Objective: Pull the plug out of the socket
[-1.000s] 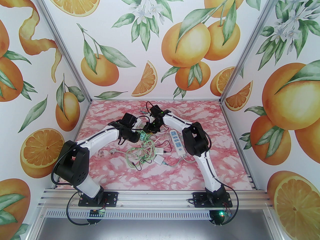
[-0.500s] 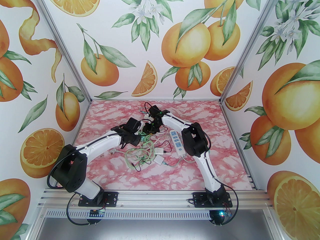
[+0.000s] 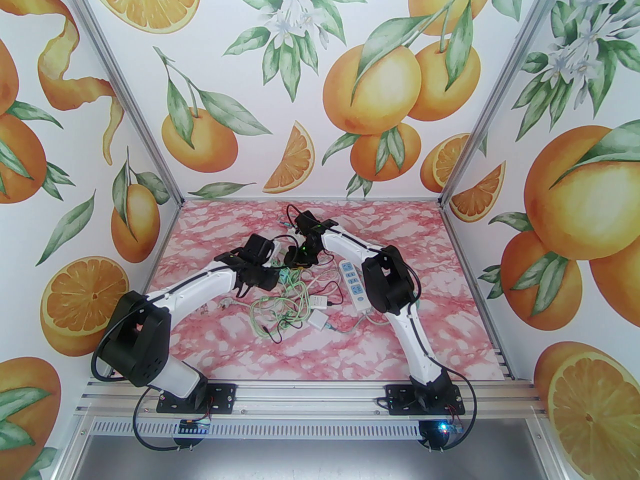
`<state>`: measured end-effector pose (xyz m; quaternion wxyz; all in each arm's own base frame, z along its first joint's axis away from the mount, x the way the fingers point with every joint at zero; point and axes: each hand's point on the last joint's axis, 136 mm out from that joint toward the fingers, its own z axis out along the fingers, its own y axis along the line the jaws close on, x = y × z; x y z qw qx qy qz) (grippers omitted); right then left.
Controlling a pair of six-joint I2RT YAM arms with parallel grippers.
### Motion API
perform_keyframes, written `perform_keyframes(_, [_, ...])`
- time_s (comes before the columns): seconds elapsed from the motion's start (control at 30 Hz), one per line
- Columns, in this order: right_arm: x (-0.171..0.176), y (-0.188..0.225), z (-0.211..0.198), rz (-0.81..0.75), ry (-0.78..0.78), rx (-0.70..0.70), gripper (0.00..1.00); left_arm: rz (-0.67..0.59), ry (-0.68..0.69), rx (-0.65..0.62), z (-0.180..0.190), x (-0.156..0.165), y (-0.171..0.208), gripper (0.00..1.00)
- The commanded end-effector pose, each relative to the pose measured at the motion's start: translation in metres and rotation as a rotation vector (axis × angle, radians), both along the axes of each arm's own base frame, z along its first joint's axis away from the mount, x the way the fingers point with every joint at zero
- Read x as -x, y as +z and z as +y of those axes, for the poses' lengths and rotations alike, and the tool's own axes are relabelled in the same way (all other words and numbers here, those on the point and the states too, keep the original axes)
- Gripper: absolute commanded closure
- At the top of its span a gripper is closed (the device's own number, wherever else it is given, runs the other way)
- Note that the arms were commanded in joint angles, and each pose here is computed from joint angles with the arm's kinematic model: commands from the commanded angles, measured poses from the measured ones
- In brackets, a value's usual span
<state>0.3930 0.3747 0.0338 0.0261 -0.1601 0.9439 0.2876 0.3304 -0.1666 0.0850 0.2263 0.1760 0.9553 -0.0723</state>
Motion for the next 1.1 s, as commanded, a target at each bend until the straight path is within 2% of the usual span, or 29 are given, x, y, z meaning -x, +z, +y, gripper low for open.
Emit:
perform_keyframes(0.0, [0.054,-0.079,-0.03,0.168,0.051,0.255,0.71,-0.116,0.039,0.145,-0.009,-0.02,0.041,0.99])
perform_keyframes(0.17, [0.054,-0.079,-0.03,0.17,0.051,0.253,0.71,-0.123,0.032,0.141,-0.01,-0.019,0.042,0.99])
perform_keyframes(0.3, [0.054,-0.079,-0.03,0.17,0.055,0.258,0.71,-0.213,-0.017,-0.045,-0.012,-0.015,0.043,1.0])
perform_keyframes(0.5, [0.052,-0.078,-0.03,0.164,0.052,0.263,0.71,-0.264,-0.037,-0.113,-0.02,-0.01,0.046,1.0])
perform_keyframes(0.67, [0.051,-0.078,-0.03,0.161,0.053,0.268,0.71,-0.27,-0.029,-0.085,-0.021,-0.012,0.054,1.0])
perform_keyframes(0.9, [0.052,-0.078,-0.032,0.162,0.052,0.275,0.71,-0.197,0.051,0.132,-0.01,-0.019,0.063,1.0])
perform_keyframes(1.07, [0.052,-0.079,-0.032,0.163,0.053,0.275,0.71,-0.178,0.067,0.172,-0.006,-0.02,0.065,1.0])
